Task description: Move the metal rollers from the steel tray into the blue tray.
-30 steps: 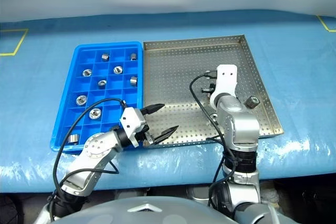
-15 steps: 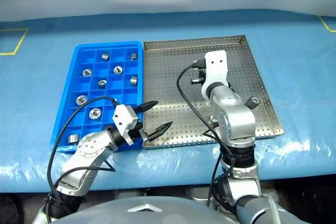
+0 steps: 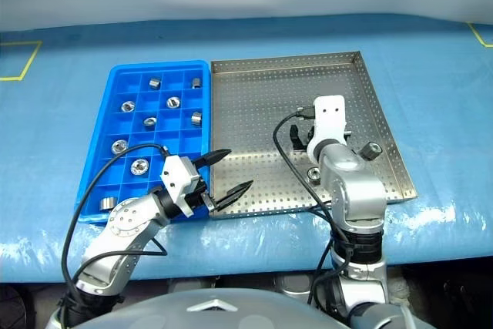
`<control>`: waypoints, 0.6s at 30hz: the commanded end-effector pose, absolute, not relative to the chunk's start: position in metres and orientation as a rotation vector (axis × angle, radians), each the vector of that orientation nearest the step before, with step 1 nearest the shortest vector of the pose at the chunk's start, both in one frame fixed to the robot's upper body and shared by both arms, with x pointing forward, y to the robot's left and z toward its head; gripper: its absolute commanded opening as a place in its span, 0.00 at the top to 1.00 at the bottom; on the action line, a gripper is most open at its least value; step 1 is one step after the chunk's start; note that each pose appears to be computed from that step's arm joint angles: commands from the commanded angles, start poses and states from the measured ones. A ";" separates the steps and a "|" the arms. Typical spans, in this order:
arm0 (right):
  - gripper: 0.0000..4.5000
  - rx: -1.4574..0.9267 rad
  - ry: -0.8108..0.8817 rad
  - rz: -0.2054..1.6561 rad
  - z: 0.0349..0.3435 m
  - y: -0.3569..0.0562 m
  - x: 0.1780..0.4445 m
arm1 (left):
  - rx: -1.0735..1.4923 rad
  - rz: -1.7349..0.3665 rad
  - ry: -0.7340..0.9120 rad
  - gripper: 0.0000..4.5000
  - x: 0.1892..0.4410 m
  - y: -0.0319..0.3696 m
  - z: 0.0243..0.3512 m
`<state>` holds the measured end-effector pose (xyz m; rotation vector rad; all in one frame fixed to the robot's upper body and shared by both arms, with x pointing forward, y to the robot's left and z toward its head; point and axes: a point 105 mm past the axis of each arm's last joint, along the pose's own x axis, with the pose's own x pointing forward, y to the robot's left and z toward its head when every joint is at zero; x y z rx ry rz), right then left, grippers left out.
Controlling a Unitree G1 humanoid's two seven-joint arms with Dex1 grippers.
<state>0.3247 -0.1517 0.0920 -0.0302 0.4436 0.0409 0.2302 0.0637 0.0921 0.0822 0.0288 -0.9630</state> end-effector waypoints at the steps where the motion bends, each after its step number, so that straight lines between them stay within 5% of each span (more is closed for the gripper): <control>1: 0.01 -0.012 0.415 -0.013 0.098 -0.159 0.323 | 0.096 -1.006 -0.019 0.00 0.224 0.057 0.105; 13: 0.01 0.050 0.500 0.035 0.065 -0.143 0.323 | 0.146 -1.020 -0.019 0.00 0.224 0.056 0.102; 18: 0.35 0.038 0.464 0.034 0.070 -0.143 0.328 | 0.146 -0.995 -0.029 0.00 0.225 0.053 0.105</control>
